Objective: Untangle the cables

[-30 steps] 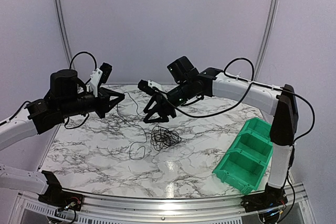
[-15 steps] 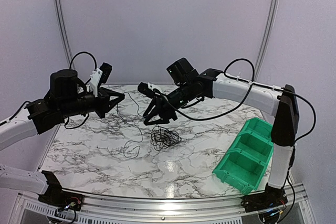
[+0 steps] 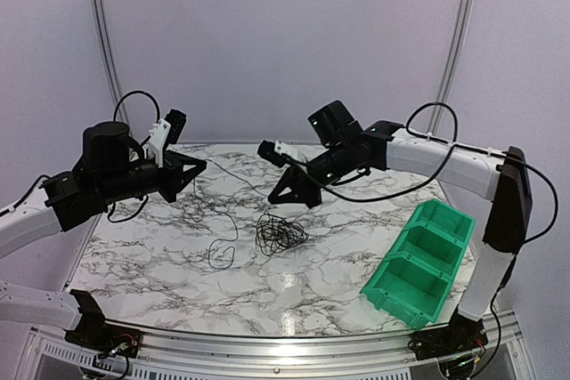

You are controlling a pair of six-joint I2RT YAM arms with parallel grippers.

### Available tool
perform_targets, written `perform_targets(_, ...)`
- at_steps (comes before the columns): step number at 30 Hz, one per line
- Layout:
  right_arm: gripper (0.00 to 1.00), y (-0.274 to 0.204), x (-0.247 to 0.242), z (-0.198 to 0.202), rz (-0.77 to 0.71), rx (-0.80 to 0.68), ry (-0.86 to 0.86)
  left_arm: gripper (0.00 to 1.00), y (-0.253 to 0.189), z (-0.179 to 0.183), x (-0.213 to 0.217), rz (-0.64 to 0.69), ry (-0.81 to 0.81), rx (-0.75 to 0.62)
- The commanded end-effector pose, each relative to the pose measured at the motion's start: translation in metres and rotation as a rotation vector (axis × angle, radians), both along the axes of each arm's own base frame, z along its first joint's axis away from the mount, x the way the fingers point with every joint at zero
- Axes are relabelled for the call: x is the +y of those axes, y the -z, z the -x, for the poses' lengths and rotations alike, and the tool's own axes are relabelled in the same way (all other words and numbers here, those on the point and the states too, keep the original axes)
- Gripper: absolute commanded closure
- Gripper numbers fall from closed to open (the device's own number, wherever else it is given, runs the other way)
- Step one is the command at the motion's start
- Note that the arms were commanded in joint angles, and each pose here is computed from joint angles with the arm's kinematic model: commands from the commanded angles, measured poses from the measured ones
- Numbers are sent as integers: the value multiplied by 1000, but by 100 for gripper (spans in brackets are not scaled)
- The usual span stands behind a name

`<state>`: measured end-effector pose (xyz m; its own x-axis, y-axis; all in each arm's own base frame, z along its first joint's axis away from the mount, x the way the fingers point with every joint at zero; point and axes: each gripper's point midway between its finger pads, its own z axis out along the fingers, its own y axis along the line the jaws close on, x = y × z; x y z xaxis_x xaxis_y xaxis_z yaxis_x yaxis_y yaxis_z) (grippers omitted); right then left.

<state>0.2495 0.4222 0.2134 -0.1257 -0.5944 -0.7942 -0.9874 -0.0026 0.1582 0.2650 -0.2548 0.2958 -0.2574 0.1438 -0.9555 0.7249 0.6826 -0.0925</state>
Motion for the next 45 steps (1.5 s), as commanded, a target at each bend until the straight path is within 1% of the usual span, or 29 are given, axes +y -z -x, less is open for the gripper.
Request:
perform_targets(1, 100, -48, -45, -56, -71, -124, 186, 100, -6, -2, 13, -14, -51, -46)
perform_targets(6, 100, -69, -75, -84, -99, -177, 291, 100, -7, -2, 8, -4, -36, -32)
perform_targets(11, 100, -90, -76, -86, -143, -194, 280, 100, -11, -3, 0, 25, -8, -19)
perform_targets(12, 100, -97, -75, -85, -154, -206, 274, 97, -13, -2, -2, 34, -1, -17)
perform_targets(13, 100, -107, -75, -86, -167, -225, 271, 86, -15, -2, -3, 42, 5, -17)
perform_targets(15, 100, -131, -73, -89, -201, -273, 266, 68, -18, -2, -3, 54, 3, -22)
perform_targets(17, 100, -160, -69, -93, -244, -325, 256, 59, -19, -3, -1, 59, -14, -25)
perform_targets(19, 100, -186, -65, -98, -287, -372, 251, 55, -29, -5, 1, 83, -27, -54)
perform_targets(23, 100, -238, -62, -99, -380, -465, 237, 53, -37, -8, 10, 95, -80, -75)
perform_targets(28, 100, -304, -71, -86, -485, -580, 229, 52, -32, -19, 28, 93, -203, -70)
perform_targets(33, 100, -355, -104, -83, -593, -604, 266, 52, -27, -27, 45, 97, -316, -65)
perform_targets(35, 100, -370, -118, -84, -618, -620, 299, 51, -27, -28, 53, 112, -354, -84)
perform_targets(38, 100, -382, -134, -85, -618, -662, 353, 48, -31, -27, 61, 147, -387, -112)
perform_targets(40, 100, -381, -147, -91, -594, -687, 399, 47, -30, -28, 62, 148, -397, -113)
perform_targets(43, 100, -370, -165, -104, -534, -726, 480, 45, -24, -32, 61, 129, -410, -100)
perform_targets(45, 100, -355, -177, -112, -478, -738, 537, 41, -22, -34, 57, 128, -400, -98)
